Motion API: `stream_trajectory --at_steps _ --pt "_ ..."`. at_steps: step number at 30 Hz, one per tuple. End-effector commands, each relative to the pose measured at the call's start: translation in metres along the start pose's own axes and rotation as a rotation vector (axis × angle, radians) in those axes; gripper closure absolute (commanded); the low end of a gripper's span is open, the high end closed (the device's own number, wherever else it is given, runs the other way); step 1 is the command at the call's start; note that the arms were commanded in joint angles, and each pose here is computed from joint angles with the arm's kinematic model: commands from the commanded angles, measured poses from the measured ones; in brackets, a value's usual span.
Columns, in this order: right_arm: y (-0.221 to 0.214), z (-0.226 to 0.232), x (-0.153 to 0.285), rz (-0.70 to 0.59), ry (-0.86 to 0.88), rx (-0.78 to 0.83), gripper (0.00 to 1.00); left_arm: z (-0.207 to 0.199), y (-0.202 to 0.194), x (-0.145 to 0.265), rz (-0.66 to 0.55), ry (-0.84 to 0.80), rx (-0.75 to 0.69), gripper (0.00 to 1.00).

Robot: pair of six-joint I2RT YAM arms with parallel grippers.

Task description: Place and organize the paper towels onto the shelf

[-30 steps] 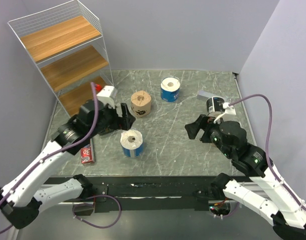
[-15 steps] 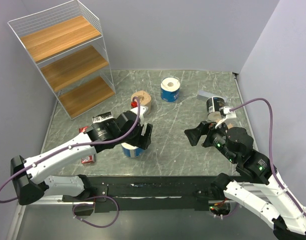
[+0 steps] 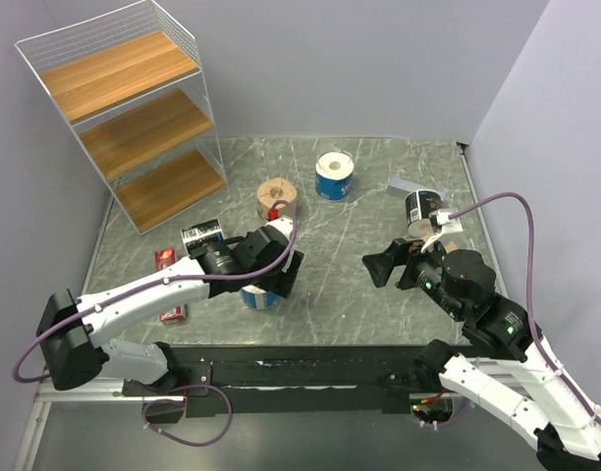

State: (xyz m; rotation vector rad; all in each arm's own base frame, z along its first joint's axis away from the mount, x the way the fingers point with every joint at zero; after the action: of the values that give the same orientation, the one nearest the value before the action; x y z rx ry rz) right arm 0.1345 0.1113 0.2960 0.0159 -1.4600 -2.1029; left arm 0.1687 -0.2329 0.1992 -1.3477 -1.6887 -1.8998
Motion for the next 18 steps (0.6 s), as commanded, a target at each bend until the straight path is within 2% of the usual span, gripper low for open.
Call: stream_trajectory --at_steps 1,10,18 --pt "0.006 -0.003 0.004 -0.054 -0.003 0.029 0.01 -0.001 0.007 -0.009 -0.037 0.036 -0.019 0.12" --pt "0.006 -0.002 0.006 -0.084 0.028 0.044 0.01 0.004 -0.005 -0.032 0.045 0.116 -0.043 0.18" --pt "0.004 -0.004 0.01 -0.086 0.033 0.045 0.0 0.007 -0.012 -0.041 0.049 0.13 -0.053 0.19"
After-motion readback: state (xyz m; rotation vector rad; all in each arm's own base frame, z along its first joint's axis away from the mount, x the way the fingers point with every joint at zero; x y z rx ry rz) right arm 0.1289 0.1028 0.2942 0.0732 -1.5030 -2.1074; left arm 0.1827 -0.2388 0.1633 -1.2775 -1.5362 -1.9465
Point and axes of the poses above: each gripper's point midway between its finger pads, its own x axis back along the fingers, its own z axis along the line the jaws close on, y = z × x, the point moved 6 cm from there along x, back along the fingers
